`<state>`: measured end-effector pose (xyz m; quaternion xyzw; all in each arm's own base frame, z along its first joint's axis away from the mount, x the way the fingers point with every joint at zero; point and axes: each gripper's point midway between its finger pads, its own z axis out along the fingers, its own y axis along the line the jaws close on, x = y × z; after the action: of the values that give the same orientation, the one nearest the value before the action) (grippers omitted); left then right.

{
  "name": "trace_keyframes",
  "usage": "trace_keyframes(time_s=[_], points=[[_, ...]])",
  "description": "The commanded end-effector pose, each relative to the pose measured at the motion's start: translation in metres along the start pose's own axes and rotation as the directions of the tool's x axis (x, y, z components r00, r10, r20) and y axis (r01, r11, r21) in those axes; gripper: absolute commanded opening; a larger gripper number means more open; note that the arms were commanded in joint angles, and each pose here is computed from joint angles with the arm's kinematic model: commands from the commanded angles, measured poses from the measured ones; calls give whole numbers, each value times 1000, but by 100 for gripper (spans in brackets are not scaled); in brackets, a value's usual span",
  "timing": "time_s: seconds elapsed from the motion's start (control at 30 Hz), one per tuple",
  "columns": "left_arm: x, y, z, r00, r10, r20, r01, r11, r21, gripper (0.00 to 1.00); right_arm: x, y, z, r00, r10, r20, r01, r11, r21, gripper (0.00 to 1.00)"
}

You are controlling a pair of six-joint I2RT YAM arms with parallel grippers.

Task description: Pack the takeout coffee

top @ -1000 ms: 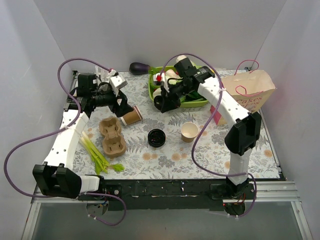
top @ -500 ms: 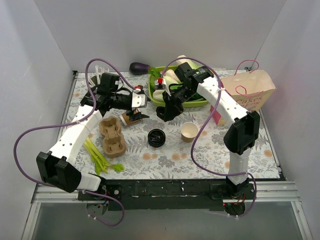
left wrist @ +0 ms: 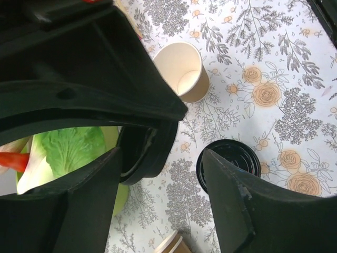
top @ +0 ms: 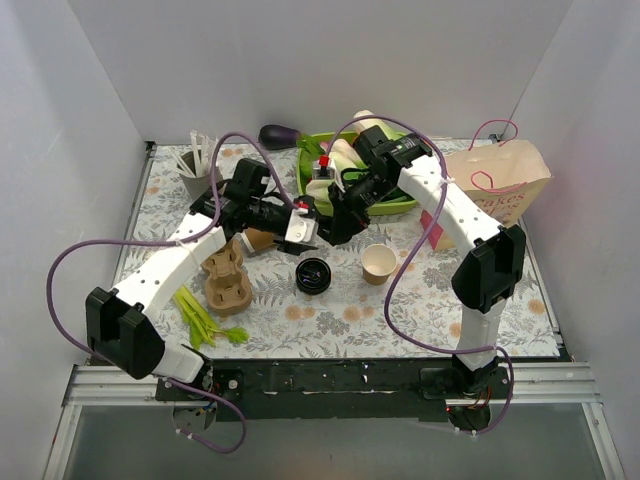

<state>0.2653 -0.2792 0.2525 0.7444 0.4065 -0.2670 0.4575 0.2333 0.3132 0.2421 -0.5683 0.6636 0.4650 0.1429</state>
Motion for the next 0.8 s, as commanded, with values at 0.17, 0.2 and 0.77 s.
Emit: trace_keyframes(time_s=[0.17,0.2,0.77], points=[[-2,0,8,972,235,0,-233,966,-112,54,-10,21,-11,998,21,55,-19,999,-34,8],[-2,1,8,971,239,-1,-237,964,-119,51,-10,20,-11,998,26,54,-24,999,-34,8],[-8,24,22,989,-116,93,133,969,-208,9,-17,8,-38,997,32,71,-38,995,90,28]])
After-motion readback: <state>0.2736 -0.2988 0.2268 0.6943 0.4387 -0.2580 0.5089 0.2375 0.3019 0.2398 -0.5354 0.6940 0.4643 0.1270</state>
